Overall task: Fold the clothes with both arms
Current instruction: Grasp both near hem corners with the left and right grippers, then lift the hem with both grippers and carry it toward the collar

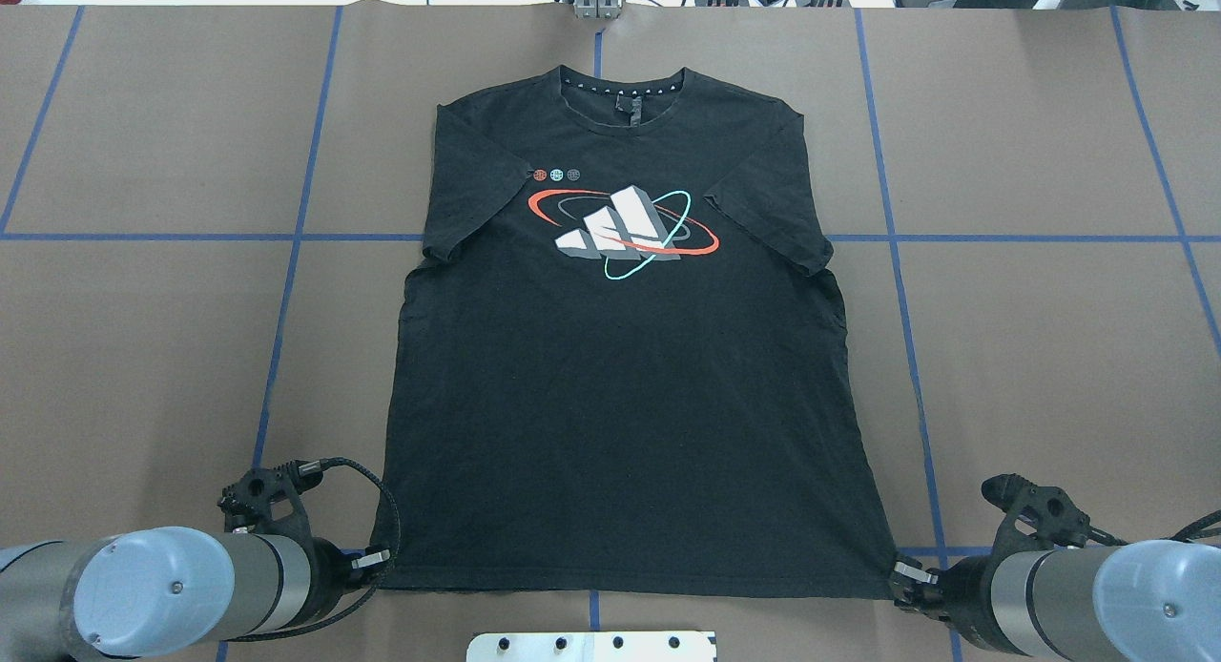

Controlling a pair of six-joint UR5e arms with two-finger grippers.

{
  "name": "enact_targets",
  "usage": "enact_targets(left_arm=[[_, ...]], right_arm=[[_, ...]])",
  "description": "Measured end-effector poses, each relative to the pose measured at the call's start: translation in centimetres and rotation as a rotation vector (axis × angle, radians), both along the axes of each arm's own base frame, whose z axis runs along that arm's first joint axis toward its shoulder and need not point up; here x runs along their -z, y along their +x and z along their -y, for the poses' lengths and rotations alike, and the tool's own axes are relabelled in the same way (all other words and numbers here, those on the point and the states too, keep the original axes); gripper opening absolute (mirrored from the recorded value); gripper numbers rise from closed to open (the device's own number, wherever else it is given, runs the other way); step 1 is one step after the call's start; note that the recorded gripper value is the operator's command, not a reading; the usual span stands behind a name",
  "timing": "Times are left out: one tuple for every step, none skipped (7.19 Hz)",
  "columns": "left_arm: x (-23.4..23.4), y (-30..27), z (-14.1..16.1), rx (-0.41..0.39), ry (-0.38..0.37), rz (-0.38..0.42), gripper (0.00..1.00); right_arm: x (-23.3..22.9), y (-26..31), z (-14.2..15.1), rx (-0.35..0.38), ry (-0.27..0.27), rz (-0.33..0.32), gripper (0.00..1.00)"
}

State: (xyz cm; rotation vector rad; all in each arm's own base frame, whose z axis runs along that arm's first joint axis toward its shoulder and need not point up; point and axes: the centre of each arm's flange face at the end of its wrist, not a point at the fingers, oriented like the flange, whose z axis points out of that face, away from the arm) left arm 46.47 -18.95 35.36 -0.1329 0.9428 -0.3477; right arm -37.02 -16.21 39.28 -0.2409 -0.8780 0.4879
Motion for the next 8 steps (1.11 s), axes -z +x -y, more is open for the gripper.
enact_targets(left_arm=[[1.1, -1.5, -0.1, 0.001, 0.002, -0.017, 0.00], [2.6, -4.0, -0.4, -0.003, 0.002, -0.043, 0.00], [4.4, -6.8, -0.8, -0.015, -0.005, -0.078, 0.00], [6.0, -9.1, -0.6, -0.024, -0.018, -0.113, 0.00], [7.4, -10.6, 0.3, -0.023, -0.030, -0.148, 0.00], [8.9, -11.7, 1.7, -0.013, -0.036, -0.189, 0.00], [10.3, -12.3, 4.0, 0.013, -0.031, -0.225, 0.00], [11.1, -12.5, 7.2, 0.046, -0.005, -0.243, 0.00]], right_arm=[[0.2, 0.2, 0.0, 0.001, 0.000, 0.004, 0.00], [0.6, 0.8, 0.0, 0.001, -0.001, 0.009, 0.00], [1.2, 1.8, 0.0, 0.002, -0.005, 0.017, 0.00], [1.9, 3.1, 0.6, -0.002, -0.021, 0.030, 0.00], [2.7, 4.5, 2.0, -0.011, -0.051, 0.050, 0.00], [3.3, 5.9, 3.6, -0.025, -0.086, 0.070, 0.00], [3.8, 6.9, 5.4, -0.046, -0.113, 0.090, 0.00], [4.5, 7.1, 7.9, -0.081, -0.135, 0.107, 0.00]])
